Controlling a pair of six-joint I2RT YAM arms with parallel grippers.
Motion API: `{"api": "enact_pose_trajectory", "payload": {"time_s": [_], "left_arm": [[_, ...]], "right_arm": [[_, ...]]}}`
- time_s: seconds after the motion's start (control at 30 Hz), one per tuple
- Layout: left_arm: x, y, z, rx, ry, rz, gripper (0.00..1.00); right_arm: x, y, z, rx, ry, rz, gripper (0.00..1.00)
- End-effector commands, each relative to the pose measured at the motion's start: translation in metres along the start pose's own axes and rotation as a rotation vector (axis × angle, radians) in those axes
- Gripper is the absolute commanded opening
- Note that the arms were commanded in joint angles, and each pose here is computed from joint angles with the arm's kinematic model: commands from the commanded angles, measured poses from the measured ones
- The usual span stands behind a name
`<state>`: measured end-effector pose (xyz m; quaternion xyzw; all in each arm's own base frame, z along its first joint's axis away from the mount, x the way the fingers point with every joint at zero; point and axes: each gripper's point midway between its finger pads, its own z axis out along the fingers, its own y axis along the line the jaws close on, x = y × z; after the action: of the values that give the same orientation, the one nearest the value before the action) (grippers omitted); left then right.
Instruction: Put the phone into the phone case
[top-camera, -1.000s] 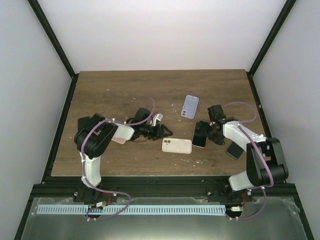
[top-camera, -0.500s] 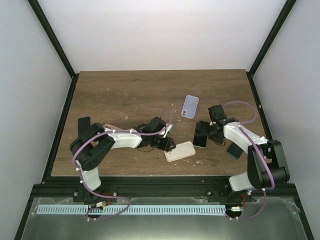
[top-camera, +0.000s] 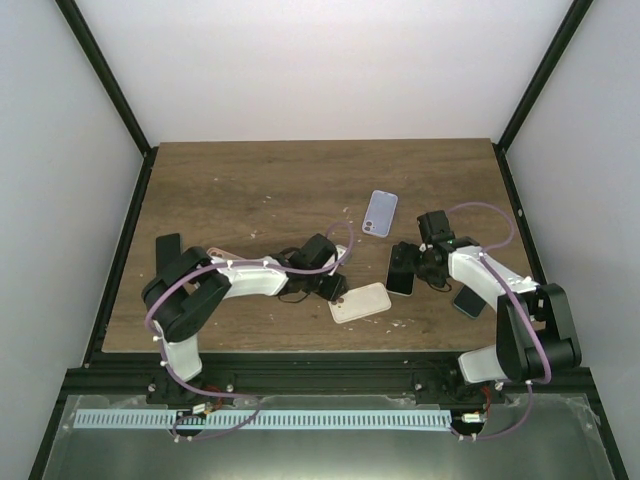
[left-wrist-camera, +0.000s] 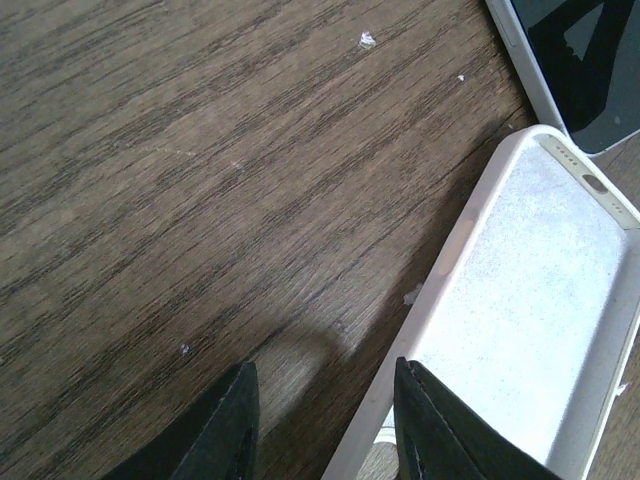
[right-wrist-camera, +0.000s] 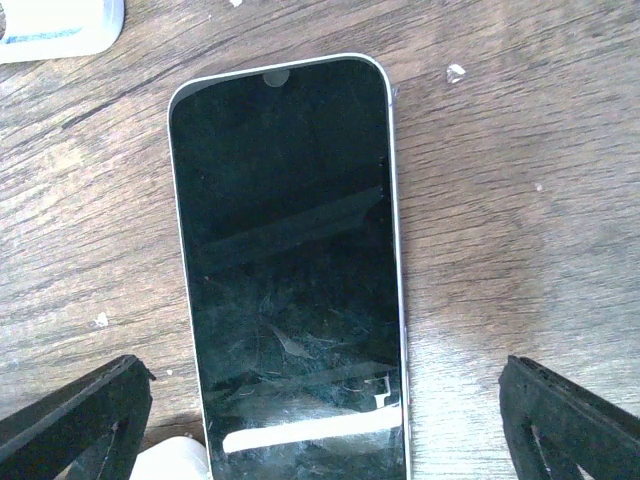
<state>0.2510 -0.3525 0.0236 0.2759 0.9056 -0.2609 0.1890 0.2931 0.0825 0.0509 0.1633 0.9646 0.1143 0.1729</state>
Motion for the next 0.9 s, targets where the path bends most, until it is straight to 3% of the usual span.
{"api": "enact_pose_trajectory", "payload": {"time_s": [0.0,0.2,0.47,0.73,0.87], "left_arm": [[0.020,0.012,0.008,-0.058,0.068,0.029,0.39],[0.024,0.010,0.008,-0.072,0.073,0.037,0.29],[0.025,0.018,-0.007,-0.125,0.039,0.014,0.00],[0.017,0.061,-0.054,-0.426,-0.054,-0.150,0.00],[0.010,0.065,-0.072,-0.469,-0.114,-0.223,0.00]], "right_arm": [[-0.005,0.007,-0.006,-0.023,-0.028,-0.014,0.96],[-0.004,0.008,-0.004,-0.029,-0.020,-0.011,0.98],[-0.006,0.005,0.005,0.022,0.007,-0.019,1.00],[-0.007,0.019,0.015,0.042,0.027,-0.047,0.94],[-0.011,0.021,0.021,0.069,0.039,-0.058,0.96]]}}
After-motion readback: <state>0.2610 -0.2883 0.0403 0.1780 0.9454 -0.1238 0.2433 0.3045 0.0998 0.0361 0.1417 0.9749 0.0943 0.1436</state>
